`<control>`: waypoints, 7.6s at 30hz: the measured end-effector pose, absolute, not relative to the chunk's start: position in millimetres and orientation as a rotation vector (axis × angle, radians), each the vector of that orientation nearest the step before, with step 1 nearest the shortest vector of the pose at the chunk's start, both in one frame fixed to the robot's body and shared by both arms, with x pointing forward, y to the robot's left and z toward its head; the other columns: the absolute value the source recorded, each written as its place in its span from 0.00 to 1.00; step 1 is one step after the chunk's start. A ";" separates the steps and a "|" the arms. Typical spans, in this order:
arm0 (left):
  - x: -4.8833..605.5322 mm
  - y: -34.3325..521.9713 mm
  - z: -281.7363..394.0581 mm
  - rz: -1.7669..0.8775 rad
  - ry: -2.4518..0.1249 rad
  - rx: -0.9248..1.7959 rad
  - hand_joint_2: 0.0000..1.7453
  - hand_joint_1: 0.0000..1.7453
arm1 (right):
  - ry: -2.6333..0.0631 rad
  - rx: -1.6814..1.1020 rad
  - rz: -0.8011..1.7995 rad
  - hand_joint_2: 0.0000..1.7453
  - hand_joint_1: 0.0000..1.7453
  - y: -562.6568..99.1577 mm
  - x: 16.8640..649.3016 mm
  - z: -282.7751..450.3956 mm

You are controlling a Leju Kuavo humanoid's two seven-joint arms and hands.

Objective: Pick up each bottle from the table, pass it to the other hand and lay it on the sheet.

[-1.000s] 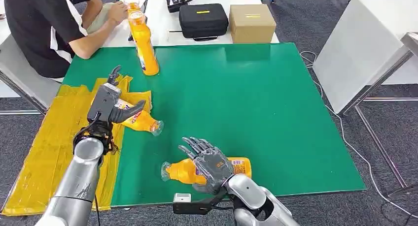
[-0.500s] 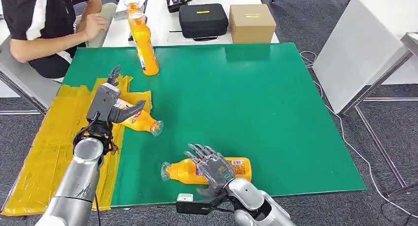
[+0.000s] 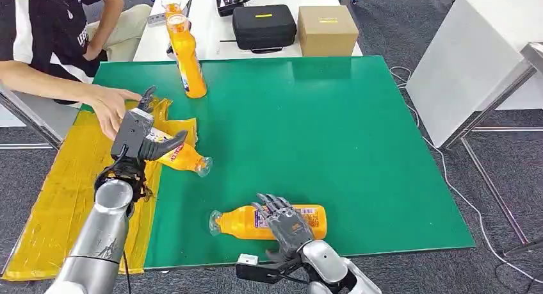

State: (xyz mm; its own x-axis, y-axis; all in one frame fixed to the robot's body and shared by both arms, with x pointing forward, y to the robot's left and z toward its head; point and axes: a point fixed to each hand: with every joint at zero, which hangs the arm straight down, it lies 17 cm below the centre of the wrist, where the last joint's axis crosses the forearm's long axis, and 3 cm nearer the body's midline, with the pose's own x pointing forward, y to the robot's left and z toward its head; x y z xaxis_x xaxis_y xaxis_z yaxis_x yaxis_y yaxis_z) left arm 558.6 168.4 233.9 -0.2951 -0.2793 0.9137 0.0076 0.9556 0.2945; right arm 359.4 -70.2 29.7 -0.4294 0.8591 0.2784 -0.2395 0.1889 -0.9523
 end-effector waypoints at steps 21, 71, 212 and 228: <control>554.0 169.6 224.4 -0.290 -1.835 0.193 1.00 0.00 | -1.266 -0.945 1.342 1.00 0.00 -159.0 381.2 22.9; 547.5 165.2 228.7 -0.241 -1.845 0.134 1.00 0.00 | -1.344 -0.870 1.209 1.00 1.00 -153.1 410.8 30.9; 473.3 95.3 217.9 0.156 -1.772 -0.622 1.00 1.00 | -1.908 -0.351 0.844 1.00 0.00 41.5 438.8 150.6; 501.5 174.5 216.7 -0.044 -1.925 -0.054 1.00 1.00 | -2.100 -0.141 0.138 1.00 0.00 -112.6 410.3 226.5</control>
